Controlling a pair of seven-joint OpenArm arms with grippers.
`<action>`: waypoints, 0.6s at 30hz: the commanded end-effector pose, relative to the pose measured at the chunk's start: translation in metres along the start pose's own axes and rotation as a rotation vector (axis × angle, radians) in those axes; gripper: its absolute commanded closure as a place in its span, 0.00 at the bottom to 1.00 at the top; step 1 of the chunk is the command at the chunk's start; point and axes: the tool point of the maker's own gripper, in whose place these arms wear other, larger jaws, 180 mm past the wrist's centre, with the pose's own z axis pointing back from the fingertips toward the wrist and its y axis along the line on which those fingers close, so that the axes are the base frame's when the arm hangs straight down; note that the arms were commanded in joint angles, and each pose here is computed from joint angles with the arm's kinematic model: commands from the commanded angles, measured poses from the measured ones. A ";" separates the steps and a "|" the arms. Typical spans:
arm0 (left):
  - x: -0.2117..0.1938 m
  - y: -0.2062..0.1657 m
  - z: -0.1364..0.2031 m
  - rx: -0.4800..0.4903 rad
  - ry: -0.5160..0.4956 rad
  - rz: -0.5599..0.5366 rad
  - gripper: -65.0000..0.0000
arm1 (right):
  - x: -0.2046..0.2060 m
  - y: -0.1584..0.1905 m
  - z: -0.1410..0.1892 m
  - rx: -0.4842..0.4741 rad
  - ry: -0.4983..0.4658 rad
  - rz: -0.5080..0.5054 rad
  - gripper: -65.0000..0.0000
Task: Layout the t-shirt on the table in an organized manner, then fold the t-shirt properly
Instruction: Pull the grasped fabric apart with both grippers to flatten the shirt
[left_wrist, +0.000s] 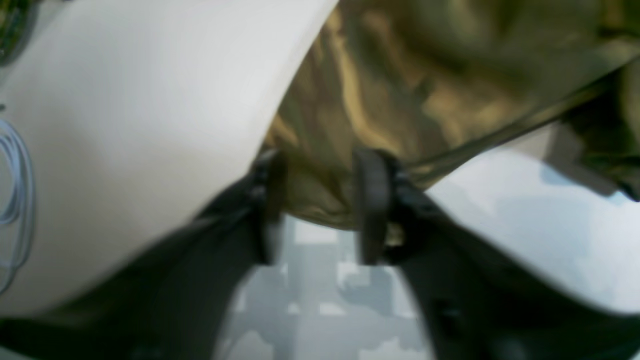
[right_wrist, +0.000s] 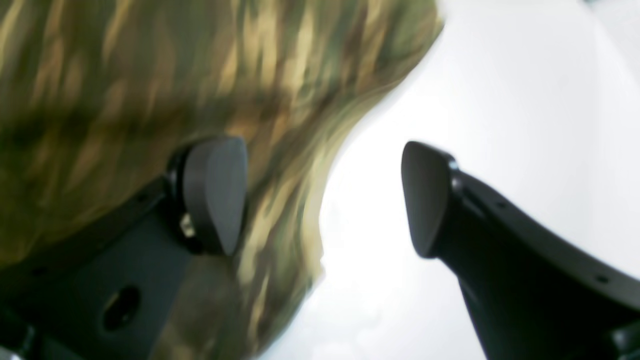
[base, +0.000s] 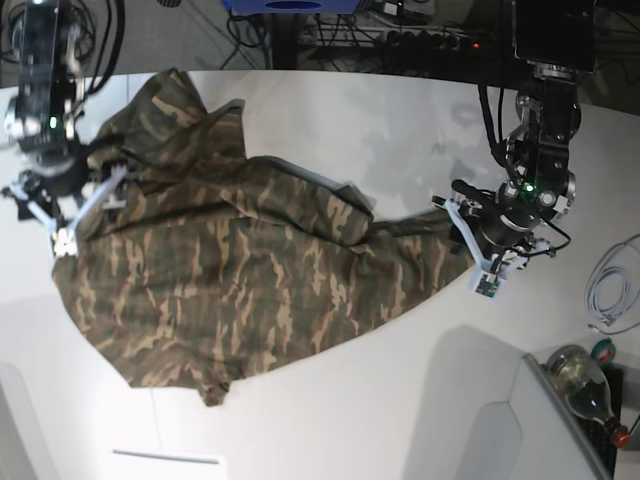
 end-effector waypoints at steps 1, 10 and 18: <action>0.014 0.014 0.008 0.036 -0.050 0.003 0.51 | 0.003 -0.009 -0.008 -0.012 -0.001 0.004 0.30; -0.016 0.054 0.043 0.150 -0.038 0.067 0.40 | -0.003 -0.008 -0.058 0.045 0.102 0.005 0.49; -0.082 0.096 0.079 0.273 0.068 0.149 0.40 | -0.032 -0.014 -0.094 0.083 0.246 -0.025 0.97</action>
